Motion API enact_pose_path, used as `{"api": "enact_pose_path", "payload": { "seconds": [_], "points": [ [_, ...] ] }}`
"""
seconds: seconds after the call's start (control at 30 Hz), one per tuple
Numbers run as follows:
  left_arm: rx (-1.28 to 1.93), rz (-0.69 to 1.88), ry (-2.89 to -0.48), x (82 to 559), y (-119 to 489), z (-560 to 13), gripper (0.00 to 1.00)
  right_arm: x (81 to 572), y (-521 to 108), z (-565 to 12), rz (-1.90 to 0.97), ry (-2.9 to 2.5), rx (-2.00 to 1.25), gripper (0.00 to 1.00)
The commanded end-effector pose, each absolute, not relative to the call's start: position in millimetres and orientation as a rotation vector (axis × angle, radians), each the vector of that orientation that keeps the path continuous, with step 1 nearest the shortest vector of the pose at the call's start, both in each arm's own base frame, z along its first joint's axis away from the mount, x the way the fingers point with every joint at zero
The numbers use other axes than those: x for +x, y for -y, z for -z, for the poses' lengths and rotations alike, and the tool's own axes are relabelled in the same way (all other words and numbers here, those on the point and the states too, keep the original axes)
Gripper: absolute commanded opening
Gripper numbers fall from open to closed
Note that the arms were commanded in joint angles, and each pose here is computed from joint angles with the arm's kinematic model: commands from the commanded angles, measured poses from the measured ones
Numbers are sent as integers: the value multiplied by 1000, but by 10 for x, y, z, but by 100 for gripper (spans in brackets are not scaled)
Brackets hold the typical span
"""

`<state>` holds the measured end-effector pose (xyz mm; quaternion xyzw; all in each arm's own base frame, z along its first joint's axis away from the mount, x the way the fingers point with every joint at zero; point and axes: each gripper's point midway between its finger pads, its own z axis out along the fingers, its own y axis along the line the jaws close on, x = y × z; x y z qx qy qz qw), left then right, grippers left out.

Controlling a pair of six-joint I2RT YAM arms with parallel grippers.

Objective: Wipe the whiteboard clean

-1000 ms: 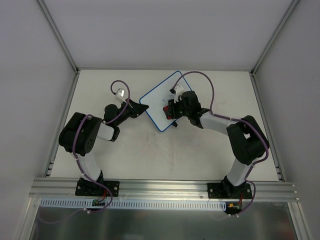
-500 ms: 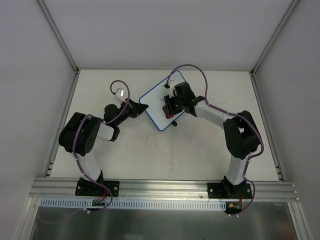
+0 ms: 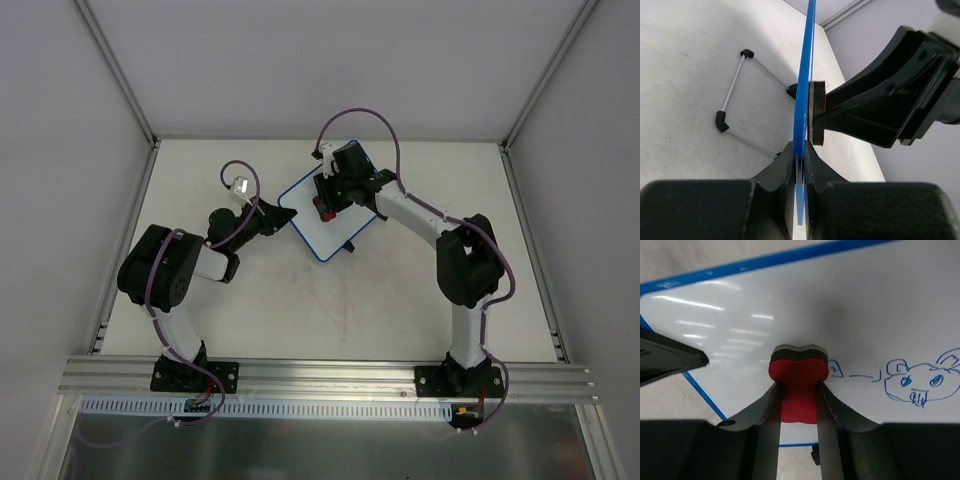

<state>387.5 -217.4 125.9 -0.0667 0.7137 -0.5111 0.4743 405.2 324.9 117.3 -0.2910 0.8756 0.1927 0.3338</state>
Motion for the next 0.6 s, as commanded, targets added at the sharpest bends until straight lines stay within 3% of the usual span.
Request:
{"api": "enact_pose_path", "payload": {
  "seconds": [0.0, 0.57],
  "points": [
    [-24, 1275, -1650, 3804, 2297, -1473, 0, 4298, -3504, -1359, -494, -2165, -760, 0],
    [-17, 1276, -1649, 3785, 2302, -1481, 0, 4556, -3490, -1607, -493, -2072, -747, 0]
  ]
}}
